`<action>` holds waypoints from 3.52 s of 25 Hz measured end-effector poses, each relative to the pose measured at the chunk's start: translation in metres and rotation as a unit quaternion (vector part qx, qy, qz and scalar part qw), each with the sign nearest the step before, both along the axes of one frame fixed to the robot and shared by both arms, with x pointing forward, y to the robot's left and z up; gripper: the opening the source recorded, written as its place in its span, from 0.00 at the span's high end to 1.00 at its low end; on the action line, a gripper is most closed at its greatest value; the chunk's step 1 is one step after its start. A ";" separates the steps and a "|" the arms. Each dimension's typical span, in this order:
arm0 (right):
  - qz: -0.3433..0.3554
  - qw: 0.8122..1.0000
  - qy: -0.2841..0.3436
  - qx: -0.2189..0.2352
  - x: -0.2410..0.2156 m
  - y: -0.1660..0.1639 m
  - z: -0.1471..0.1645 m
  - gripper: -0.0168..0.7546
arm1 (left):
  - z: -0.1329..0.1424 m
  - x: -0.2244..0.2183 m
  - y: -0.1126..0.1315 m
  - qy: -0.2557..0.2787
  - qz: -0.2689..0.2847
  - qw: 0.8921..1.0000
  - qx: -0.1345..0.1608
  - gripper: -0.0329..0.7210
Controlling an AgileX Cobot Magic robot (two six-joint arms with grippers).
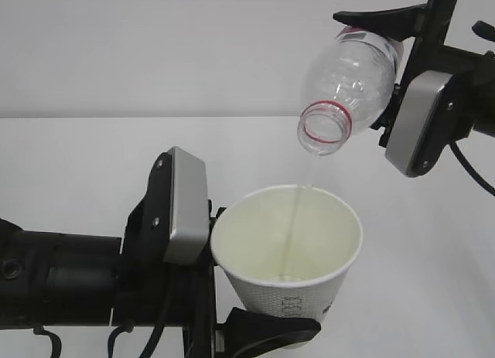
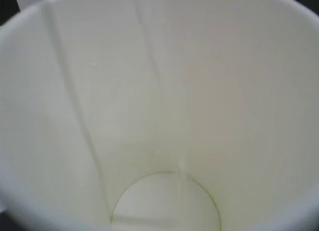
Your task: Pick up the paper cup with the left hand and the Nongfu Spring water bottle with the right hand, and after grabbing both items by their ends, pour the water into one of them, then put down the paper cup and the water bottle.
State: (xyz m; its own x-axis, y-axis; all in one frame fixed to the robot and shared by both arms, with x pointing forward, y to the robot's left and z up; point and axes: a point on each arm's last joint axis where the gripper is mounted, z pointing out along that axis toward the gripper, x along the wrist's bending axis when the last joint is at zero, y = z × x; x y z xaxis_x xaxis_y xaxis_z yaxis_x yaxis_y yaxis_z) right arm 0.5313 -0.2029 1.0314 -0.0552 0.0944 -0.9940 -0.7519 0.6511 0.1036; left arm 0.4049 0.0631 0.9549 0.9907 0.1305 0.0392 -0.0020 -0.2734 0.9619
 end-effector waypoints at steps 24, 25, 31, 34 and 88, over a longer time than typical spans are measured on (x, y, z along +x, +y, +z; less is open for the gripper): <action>0.000 1.000 -0.002 -0.002 0.000 0.000 0.000 0.29 | -0.001 -0.003 0.000 -0.008 -0.018 1.000 0.007 0.24; 0.000 1.000 -0.002 -0.002 0.000 0.000 0.000 0.29 | -0.001 -0.003 0.000 -0.008 -0.018 1.000 0.007 0.24; 0.008 1.000 -0.013 -0.017 0.003 0.001 0.004 0.29 | 0.000 -0.003 0.000 -0.008 -0.020 1.000 0.004 0.24; 0.010 1.000 -0.017 -0.019 0.003 0.002 0.006 0.29 | 0.000 -0.003 0.000 -0.008 -0.019 1.000 0.003 0.24; 0.036 0.994 -0.060 -0.079 0.012 0.006 0.022 0.29 | 0.000 -0.001 0.000 -0.002 -0.007 1.000 -0.002 0.24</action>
